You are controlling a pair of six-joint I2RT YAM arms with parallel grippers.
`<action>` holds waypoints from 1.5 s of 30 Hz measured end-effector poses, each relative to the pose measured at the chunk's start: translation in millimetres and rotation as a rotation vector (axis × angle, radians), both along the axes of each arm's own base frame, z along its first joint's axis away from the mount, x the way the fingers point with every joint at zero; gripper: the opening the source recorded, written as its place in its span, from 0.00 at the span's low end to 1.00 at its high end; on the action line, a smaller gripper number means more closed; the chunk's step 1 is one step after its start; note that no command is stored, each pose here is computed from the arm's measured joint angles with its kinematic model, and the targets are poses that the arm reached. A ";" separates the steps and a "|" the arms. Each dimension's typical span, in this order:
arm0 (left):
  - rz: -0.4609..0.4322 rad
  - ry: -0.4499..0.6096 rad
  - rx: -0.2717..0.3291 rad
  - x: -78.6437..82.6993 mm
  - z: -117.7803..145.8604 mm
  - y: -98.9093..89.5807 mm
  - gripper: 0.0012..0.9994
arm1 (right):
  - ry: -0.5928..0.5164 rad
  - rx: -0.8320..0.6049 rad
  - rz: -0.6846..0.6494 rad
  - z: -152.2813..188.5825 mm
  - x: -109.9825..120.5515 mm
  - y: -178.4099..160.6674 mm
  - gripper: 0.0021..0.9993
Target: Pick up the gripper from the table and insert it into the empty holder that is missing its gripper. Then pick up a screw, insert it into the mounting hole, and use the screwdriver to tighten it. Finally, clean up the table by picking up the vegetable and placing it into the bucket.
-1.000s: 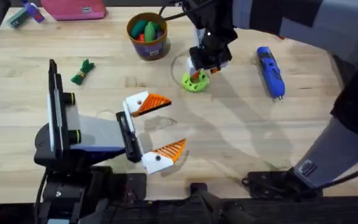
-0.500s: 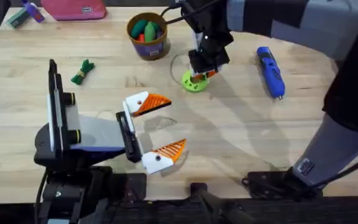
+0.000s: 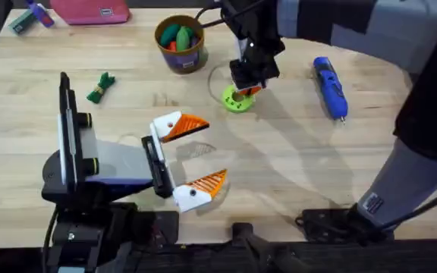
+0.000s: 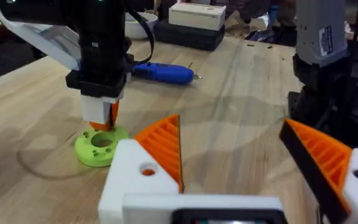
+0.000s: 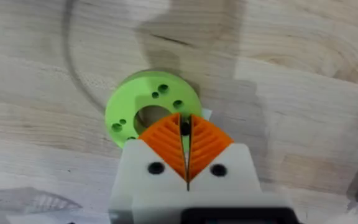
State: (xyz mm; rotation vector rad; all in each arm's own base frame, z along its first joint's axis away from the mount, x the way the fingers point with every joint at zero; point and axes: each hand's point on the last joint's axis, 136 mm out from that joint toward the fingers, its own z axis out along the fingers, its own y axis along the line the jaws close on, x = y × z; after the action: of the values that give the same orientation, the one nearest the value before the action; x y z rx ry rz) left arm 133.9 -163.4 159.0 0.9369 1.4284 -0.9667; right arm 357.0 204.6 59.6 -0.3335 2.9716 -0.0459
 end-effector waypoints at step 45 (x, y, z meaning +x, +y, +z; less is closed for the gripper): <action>0.000 0.000 0.000 -0.1 0.0 0.0 0.99 | -0.235 0.092 0.674 234.7 -103.2 93.8 0.00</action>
State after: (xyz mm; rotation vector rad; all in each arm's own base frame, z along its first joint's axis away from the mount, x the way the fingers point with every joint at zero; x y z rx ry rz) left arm 133.8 -163.5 159.0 0.9372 1.4281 -0.9670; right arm 253.8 298.4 294.3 -1.1938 2.4747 0.1182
